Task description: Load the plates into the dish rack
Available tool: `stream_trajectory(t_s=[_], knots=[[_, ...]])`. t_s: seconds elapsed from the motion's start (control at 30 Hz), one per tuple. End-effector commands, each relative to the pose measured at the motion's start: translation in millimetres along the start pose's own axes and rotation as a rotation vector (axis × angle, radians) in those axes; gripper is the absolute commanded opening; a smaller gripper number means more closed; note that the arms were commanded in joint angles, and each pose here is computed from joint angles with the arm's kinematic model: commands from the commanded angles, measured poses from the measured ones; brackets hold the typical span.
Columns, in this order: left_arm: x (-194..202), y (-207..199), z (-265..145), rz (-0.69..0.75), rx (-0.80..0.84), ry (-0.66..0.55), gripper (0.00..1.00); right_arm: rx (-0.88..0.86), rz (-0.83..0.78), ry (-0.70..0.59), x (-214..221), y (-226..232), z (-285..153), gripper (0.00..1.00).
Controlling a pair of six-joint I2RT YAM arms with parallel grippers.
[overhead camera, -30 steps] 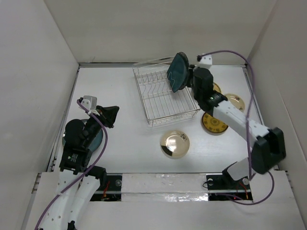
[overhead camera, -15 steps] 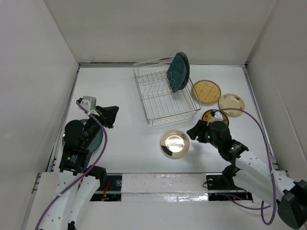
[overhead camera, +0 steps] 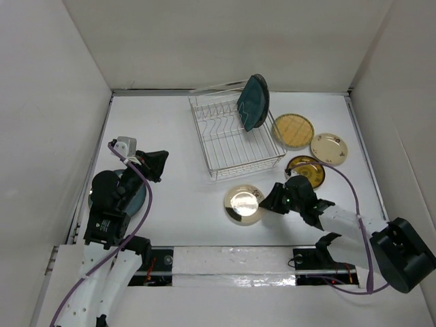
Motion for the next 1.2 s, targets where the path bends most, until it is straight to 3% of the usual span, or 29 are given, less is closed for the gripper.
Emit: stream_trajectory(t_s=[0.0, 0.03, 0.07, 0.2, 0.3, 0.37, 0.43, 0.53, 0.57, 0.63, 0.7, 0.77, 0.8, 0.9, 0.97, 1.0, 1.17], knots=[[-9.6, -3.5, 0.6, 0.005, 0.014, -0.039, 0.04, -0.081, 0.016, 0.008, -0.5, 10.2, 5.5, 0.31], [-10.0, -3.4, 0.7, 0.005, 0.013, -0.041, 0.04, -0.074, 0.019, 0.014, 1.1, 7.7, 7.0, 0.24], [-9.8, -3.1, 0.7, 0.004, 0.011, -0.040, 0.04, -0.075, 0.022, 0.015, 1.8, 7.3, 7.4, 0.01], [-11.3, -3.2, 0.0, 0.005, 0.010, -0.048, 0.04, -0.138, -0.011, 0.032, 9.5, 27.2, -6.8, 0.00], [-11.9, -4.7, 0.0, 0.006, 0.018, -0.047, 0.04, -0.217, -0.134, 0.027, 9.3, 56.9, -33.6, 0.00], [-13.1, -5.6, -0.9, 0.006, 0.021, -0.053, 0.04, -0.299, -0.215, 0.015, -2.3, 96.6, -60.3, 0.00], [-13.9, -5.5, -1.4, 0.005, 0.019, -0.056, 0.04, -0.384, -0.312, -0.117, -41.9, 146.8, -94.4, 0.00], [-15.8, -5.3, -3.3, 0.005, 0.014, -0.067, 0.05, -0.307, -0.389, -0.294, -95.1, 173.4, -103.3, 0.00], [-15.8, -5.3, -3.4, 0.005, 0.014, -0.067, 0.05, -0.246, -0.385, -0.449, -136.8, 191.2, -117.7, 0.00], [-14.8, -6.3, -3.2, 0.003, 0.021, -0.062, 0.05, -0.065, -0.424, -0.513, -174.2, 188.9, -94.1, 0.00], [-14.2, -7.2, -3.1, 0.003, 0.026, -0.060, 0.05, 0.051, -0.438, -0.667, -231.2, 208.0, -106.1, 0.00], [-15.7, -6.9, -4.1, 0.003, 0.022, -0.066, 0.05, 0.199, -0.449, -0.699, -266.8, 198.6, -77.8, 0.00], [-16.5, -5.7, -4.5, 0.001, 0.013, -0.069, 0.04, 0.209, -0.462, -0.772, -292.3, 221.6, -91.6, 0.00], [-16.4, -5.8, -4.4, 0.004, 0.014, -0.067, 0.04, 0.416, -0.499, -0.821, -329.8, 211.3, -67.1, 0.00], [-15.9, -6.2, -4.1, 0.002, 0.017, -0.065, 0.04, 0.500, -0.475, -0.912, -361.9, 224.0, -81.4, 0.00], [-16.4, -6.9, -4.3, 0.002, 0.020, -0.065, 0.04, 0.578, -0.525, -0.875, -365.7, 213.8, -56.6, 0.00], [-14.8, -6.2, -3.0, 0.003, 0.019, -0.056, 0.04, 0.800, -0.557, -0.929, -397.8, 214.0, -50.0, 0.00]])
Point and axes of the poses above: each gripper's point midway between its finger pads, its own z axis out along the fingers, its own y axis along the line the jaws close on, x = y × z, the point moved 1 cm from there along -z, back along the fingers, and after that the axes turned 3 degrees about z, right-handed, at the moved point
